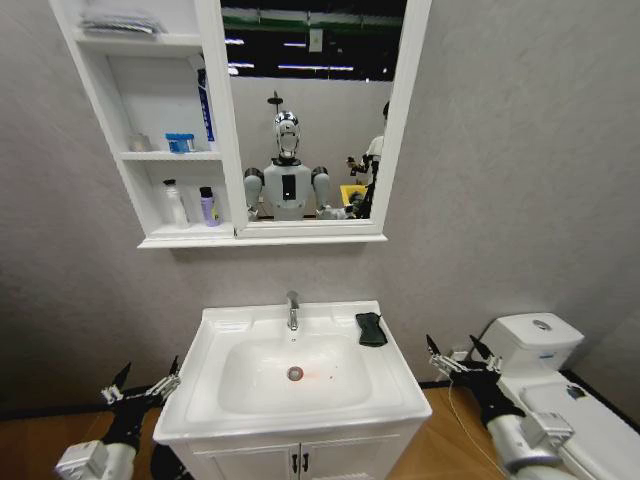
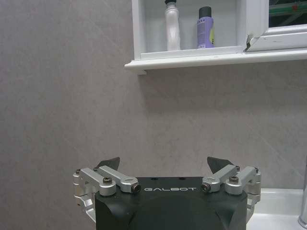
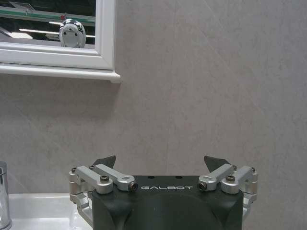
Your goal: Move facial cleanser and shampoo from washbasin to cabinet, then wipe washbasin with towel.
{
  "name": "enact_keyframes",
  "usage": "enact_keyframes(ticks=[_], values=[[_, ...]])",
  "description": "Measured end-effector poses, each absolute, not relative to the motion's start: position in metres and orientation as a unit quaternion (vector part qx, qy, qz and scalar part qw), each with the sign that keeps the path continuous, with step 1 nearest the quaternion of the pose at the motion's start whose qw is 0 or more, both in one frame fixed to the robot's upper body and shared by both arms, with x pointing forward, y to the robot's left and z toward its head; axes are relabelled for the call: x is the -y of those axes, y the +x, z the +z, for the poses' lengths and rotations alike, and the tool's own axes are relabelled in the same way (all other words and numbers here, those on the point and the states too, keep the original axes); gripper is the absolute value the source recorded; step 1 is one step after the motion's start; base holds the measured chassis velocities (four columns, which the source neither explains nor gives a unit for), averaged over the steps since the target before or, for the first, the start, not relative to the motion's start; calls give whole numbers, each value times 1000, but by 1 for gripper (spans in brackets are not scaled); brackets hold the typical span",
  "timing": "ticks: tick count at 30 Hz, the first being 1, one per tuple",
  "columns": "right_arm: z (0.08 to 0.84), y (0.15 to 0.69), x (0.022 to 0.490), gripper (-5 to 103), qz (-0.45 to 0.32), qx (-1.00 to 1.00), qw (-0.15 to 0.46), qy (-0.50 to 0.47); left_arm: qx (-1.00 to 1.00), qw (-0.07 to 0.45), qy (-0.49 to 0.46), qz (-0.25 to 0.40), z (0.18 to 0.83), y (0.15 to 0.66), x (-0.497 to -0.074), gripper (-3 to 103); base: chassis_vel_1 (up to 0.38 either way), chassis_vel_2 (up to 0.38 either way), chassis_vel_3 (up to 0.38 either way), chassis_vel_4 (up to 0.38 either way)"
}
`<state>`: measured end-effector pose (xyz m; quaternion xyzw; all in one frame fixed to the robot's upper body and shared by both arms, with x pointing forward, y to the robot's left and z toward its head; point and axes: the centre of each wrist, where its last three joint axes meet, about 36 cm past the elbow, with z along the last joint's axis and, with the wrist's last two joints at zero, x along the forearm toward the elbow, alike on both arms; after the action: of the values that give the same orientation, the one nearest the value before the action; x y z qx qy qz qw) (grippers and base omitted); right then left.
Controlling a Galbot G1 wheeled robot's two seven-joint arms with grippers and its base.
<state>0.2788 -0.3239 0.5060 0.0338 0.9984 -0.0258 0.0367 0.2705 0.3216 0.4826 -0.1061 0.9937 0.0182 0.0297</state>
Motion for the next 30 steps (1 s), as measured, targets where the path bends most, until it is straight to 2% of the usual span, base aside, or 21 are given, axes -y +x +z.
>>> enact_keyframes(ticks=[20,30], values=[[504,275,320,100,-45,-998,27,24,-994,31,-107,18,485,275,-322,100,-3,1,2,-2],[496,281,321,100,-42,-998,29,22,-994,31,-107,17,485,276,-322,100,-113,115,128,-108]])
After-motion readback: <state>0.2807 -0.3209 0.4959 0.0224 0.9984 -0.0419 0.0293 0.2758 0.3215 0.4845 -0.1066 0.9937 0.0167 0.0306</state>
